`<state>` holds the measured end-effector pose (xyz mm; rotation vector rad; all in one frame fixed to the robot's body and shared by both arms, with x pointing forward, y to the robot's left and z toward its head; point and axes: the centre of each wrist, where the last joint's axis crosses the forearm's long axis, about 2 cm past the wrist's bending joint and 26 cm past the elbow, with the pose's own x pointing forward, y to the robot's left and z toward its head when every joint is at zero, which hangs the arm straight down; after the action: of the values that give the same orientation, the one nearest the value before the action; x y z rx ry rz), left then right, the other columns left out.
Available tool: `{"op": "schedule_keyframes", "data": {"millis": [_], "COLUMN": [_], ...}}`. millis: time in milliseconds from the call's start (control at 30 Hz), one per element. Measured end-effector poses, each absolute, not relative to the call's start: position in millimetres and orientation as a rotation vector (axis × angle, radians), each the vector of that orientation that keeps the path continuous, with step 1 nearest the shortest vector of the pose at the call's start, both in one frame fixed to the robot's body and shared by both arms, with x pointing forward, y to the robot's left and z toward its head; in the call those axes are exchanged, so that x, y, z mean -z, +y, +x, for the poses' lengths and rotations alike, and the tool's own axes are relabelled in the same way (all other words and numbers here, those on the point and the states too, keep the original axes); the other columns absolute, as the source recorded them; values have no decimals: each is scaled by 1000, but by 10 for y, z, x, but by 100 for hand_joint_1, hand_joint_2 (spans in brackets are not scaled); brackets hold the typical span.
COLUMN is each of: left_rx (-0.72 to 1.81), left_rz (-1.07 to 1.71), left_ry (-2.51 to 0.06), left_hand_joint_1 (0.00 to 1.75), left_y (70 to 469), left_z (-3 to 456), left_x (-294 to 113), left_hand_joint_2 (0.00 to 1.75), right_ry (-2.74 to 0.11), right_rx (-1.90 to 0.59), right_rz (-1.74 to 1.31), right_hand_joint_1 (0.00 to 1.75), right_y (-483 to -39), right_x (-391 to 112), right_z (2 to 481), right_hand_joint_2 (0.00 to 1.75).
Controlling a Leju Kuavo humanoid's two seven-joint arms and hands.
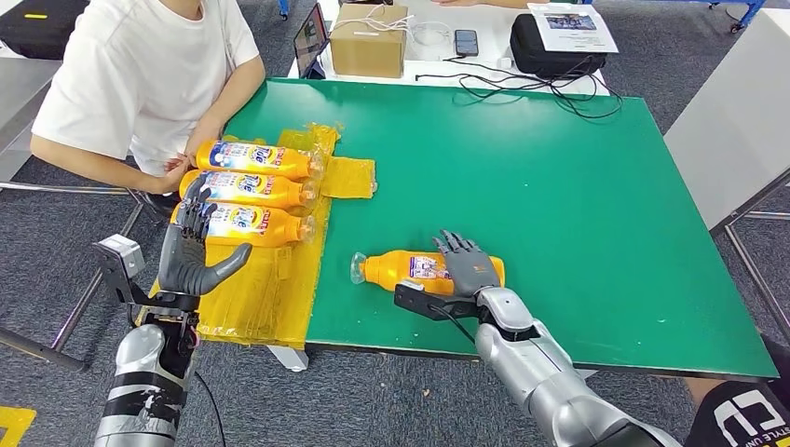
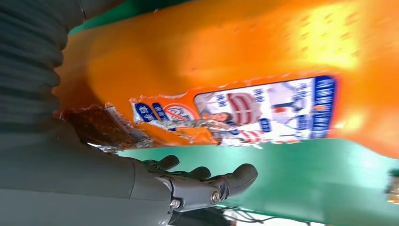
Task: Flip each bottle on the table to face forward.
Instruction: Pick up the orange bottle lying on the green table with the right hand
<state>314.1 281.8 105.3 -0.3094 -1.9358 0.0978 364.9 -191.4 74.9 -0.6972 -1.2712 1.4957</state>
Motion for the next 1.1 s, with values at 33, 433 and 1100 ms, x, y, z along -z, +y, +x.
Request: {"op": "schedule_keyframes", "data": {"millis": [33,433,1100], "left_rx": [-97,-86,-94], "left_rz": [-307,-296,-327], "left_ry": [-1936,-1931,-1944], "left_hand_joint_1": [0,0,0], "left_y": [2820,2811,2779], "left_z": [3127,3012,3175], "left_x": [-1051,-1026,-1046], "left_hand_joint_2": [175,175,175], "right_ry": [-1261,-1114,-1115], "right_rx": [-1501,-1606,-1616], "right_rz": [-713,-791,-379], "right_hand_joint_1": [0,175,175], "right_y": [-1912,-1927,-2335], "right_x": [-752,-777,-852], "right_z": [3652,3708,3919], "right_hand_joint_2": [175,175,175]}}
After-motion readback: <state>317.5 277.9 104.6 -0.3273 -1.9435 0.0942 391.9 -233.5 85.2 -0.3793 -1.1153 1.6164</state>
